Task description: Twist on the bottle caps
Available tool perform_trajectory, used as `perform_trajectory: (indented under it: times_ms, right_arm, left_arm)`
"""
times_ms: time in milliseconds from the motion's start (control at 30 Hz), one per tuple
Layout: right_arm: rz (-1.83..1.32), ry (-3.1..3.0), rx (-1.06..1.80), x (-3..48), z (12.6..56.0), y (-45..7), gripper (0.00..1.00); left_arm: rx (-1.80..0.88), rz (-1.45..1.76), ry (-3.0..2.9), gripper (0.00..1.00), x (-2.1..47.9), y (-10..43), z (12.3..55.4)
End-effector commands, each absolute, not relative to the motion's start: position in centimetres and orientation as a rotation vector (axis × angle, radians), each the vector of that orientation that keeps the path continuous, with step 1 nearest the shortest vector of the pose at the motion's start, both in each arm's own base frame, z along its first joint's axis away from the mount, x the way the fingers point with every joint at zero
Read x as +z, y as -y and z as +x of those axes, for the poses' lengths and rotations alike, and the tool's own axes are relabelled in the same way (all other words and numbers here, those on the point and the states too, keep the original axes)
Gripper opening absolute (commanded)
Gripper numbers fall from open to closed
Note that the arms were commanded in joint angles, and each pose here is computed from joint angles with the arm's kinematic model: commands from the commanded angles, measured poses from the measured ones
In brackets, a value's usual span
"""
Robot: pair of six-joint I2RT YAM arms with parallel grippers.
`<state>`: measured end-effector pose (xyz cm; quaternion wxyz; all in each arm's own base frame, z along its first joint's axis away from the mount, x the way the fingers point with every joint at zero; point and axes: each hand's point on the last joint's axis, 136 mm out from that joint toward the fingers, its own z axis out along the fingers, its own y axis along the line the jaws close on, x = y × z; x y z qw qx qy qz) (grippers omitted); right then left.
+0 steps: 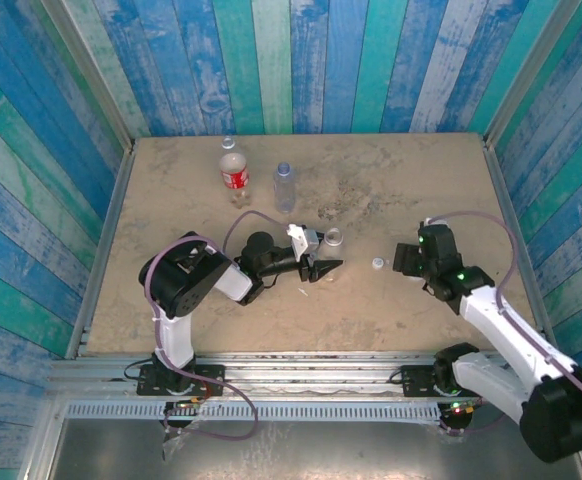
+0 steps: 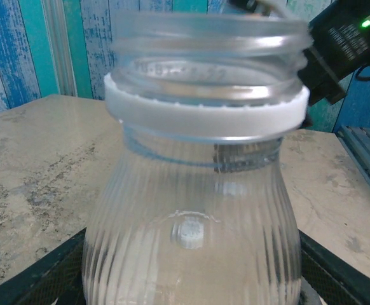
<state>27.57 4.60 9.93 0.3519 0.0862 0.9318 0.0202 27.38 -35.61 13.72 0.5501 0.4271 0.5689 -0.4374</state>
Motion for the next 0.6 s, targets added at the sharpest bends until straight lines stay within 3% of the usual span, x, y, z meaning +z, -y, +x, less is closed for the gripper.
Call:
perform_trajectory:
  times_ms: [0, 333, 567]
  right_arm:
    - [0.362, -2.518, 0.064, 8.1, 27.0, -3.7, 0.84]
    - [0.431, -2.690, 0.015, 4.2, 27.0, -3.1, 0.59]
    - [0.467, -2.713, -0.022, 3.3, 26.8, -2.7, 0.54]
  left_arm:
    - [-1.046, 1.053, -1.358, 0.63, 13.8, 35.6, 26.6]
    - [-1.055, 1.053, -1.368, 0.64, 13.5, 35.6, 26.5]
    - [-1.058, 1.061, -1.375, 0.64, 13.4, 35.7, 26.5]
